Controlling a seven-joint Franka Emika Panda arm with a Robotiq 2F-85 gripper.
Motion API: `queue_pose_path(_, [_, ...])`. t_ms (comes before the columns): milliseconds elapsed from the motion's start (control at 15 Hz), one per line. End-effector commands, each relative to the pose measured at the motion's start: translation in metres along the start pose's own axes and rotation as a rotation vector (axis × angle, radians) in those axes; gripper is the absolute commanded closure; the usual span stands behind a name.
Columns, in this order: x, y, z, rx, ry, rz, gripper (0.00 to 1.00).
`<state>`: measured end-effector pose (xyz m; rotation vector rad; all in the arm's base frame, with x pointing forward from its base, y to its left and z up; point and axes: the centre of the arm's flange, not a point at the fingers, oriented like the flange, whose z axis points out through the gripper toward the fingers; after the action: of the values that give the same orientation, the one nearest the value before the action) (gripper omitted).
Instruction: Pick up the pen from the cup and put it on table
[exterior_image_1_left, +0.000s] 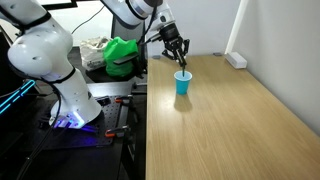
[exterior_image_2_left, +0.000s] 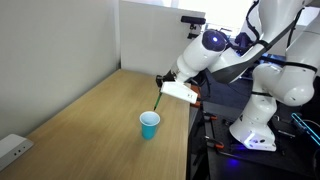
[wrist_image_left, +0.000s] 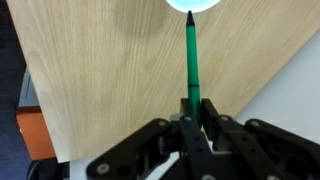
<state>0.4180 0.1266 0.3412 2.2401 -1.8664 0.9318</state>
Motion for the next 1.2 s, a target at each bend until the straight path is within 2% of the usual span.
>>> queue_pose_path(0, [0.022, 0.018, 0.010, 0.035, -0.021, 0.107, 0.96])
queue_pose_path(467, [0.069, 0.019, 0.041, 0.012, -0.083, 0.251, 0.96])
queue_pose_path(1133, [0.134, 0.008, 0.099, 0.047, -0.219, 0.394, 0.96])
